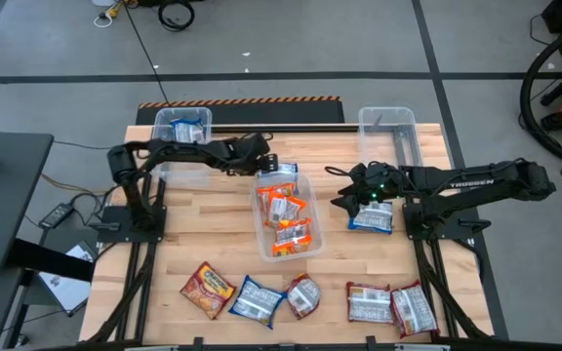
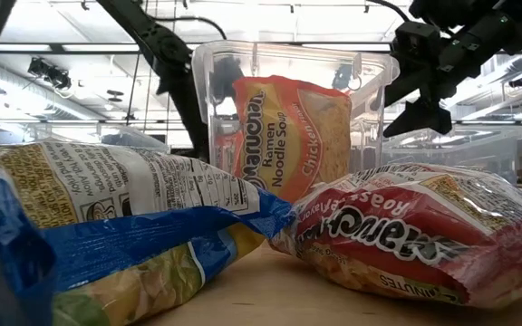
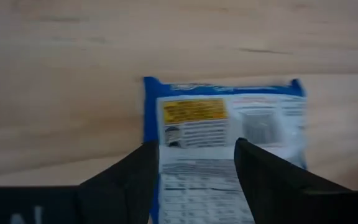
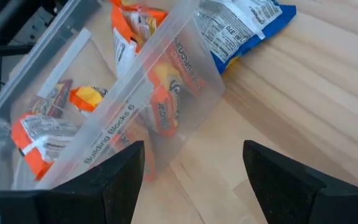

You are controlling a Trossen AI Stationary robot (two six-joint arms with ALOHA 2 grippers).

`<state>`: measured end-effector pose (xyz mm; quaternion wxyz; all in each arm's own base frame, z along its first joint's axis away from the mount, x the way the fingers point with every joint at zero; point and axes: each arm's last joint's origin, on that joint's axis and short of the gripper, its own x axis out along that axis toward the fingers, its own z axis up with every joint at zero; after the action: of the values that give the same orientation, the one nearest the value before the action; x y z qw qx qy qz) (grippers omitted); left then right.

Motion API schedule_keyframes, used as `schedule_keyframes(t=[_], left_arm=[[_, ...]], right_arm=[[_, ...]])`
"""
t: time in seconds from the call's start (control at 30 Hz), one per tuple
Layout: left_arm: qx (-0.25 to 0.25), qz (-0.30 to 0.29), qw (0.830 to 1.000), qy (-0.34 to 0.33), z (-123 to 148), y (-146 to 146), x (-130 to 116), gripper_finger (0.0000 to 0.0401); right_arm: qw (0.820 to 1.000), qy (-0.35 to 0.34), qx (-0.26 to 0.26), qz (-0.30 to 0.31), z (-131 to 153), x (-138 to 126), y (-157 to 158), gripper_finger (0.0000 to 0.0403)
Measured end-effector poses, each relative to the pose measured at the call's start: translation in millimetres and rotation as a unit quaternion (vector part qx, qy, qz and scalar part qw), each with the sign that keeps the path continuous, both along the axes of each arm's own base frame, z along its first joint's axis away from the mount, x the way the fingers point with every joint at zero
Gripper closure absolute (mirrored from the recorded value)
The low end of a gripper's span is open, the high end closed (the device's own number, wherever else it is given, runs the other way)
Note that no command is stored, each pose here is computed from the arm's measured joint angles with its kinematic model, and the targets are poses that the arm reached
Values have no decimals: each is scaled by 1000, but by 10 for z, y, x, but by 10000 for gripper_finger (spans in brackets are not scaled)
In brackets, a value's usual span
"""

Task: Sort Maruchan noodles
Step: Put the blue noodle pack into the left transparent bin

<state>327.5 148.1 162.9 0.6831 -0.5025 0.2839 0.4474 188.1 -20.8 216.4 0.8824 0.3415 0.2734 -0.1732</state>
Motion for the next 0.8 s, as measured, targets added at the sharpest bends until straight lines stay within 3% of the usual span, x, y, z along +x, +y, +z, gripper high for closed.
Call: schedule_keyframes(t=[0.23, 0.47, 0.6, 0.8], left_arm=[[-44, 1, 999, 23, -279, 27, 33, 186], [-43, 4, 999, 25, -325, 35, 49, 192], [-41, 5, 999, 13, -331, 7, 85, 233], [-28, 13, 999, 18, -373, -67, 132, 337]], right_arm=[[1000, 4, 18, -13, -23, 14, -1, 126], [1000, 4, 22, -16, -23, 14, -1, 126], [1000, 4, 21, -17, -23, 13, -9, 126], [1000, 1, 18, -18, -18, 15, -20, 126]])
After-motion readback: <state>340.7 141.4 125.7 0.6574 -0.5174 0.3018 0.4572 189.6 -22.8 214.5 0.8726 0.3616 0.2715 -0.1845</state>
